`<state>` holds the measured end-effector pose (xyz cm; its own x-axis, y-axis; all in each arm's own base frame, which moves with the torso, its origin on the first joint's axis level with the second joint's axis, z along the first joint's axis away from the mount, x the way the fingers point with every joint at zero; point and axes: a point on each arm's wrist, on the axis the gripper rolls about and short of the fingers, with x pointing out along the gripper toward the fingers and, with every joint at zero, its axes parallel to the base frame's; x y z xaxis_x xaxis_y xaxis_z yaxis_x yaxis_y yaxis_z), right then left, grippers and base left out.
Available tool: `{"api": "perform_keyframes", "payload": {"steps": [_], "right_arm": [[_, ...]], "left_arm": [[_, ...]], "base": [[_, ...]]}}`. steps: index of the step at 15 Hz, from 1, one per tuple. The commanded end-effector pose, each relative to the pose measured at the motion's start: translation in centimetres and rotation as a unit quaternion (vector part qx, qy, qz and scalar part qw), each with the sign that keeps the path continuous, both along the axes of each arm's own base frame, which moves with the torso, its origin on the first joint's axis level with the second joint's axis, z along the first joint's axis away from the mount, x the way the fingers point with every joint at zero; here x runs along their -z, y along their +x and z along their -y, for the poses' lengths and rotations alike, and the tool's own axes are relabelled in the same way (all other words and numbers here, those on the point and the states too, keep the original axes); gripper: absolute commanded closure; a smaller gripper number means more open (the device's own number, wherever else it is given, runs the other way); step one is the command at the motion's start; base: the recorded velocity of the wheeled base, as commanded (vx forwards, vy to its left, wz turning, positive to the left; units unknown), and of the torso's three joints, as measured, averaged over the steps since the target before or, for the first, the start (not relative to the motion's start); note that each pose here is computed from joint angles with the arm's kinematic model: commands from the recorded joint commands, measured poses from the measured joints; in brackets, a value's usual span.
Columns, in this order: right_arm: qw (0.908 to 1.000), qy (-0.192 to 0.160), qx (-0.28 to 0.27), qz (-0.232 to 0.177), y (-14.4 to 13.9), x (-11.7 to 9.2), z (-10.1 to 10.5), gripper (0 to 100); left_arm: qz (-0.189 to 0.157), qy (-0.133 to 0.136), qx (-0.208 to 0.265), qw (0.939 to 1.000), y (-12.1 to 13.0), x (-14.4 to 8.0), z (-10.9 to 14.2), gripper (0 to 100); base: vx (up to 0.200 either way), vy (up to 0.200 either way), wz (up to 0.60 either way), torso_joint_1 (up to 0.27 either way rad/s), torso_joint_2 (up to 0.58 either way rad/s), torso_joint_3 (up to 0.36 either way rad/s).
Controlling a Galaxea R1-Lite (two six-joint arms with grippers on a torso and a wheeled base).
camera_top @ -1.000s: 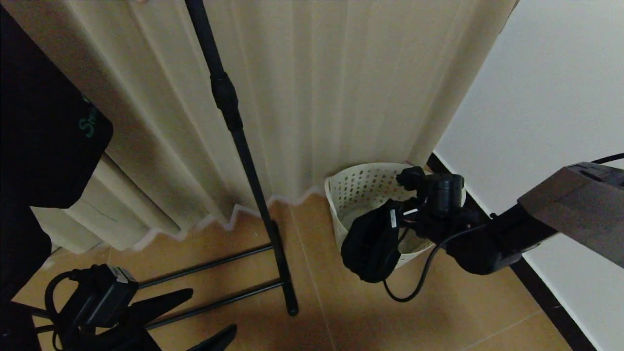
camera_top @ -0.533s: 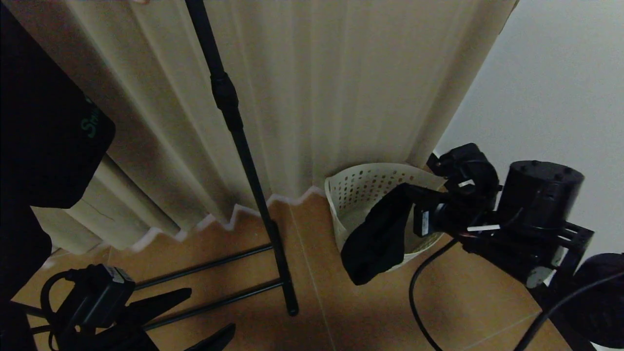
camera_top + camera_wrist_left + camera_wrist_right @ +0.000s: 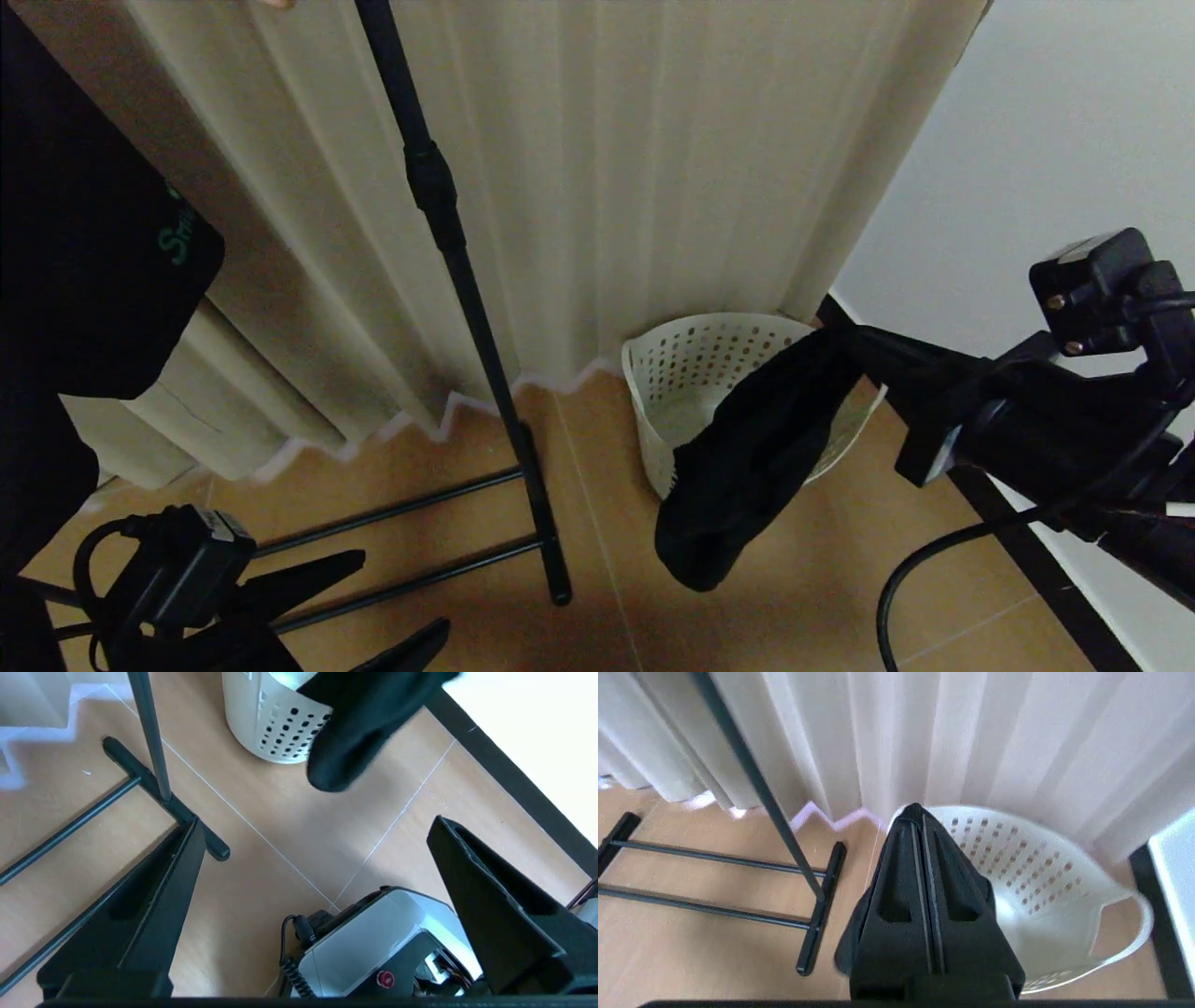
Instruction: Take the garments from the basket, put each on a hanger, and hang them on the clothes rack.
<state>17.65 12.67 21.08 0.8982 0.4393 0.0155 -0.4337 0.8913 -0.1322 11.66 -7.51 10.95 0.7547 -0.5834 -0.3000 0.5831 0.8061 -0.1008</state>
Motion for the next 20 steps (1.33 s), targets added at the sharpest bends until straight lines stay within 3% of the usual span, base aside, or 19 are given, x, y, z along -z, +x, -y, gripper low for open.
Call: {"api": "perform_keyframes", "payload": {"steps": [1, 20], "right_arm": [[0.9997, 0.014, -0.006, 0.02, -1.17, -1.06, 0.43, 100], [0.9998, 0.009, -0.003, 0.015, -1.14, -0.71, 0.46, 100]], "left_arm": [[0.001, -0.001, 0.0, 1.0, -0.01, -0.03, -0.01, 0], [0.011, -0.006, 0.0, 0.9999, -0.24, -0.35, -0.17, 0]], "base": [[0.0, 0.0, 0.0, 0.007, 0.0, 0.09], [0.0, 0.0, 0.0, 0.003, 0.0, 0.173]]}}
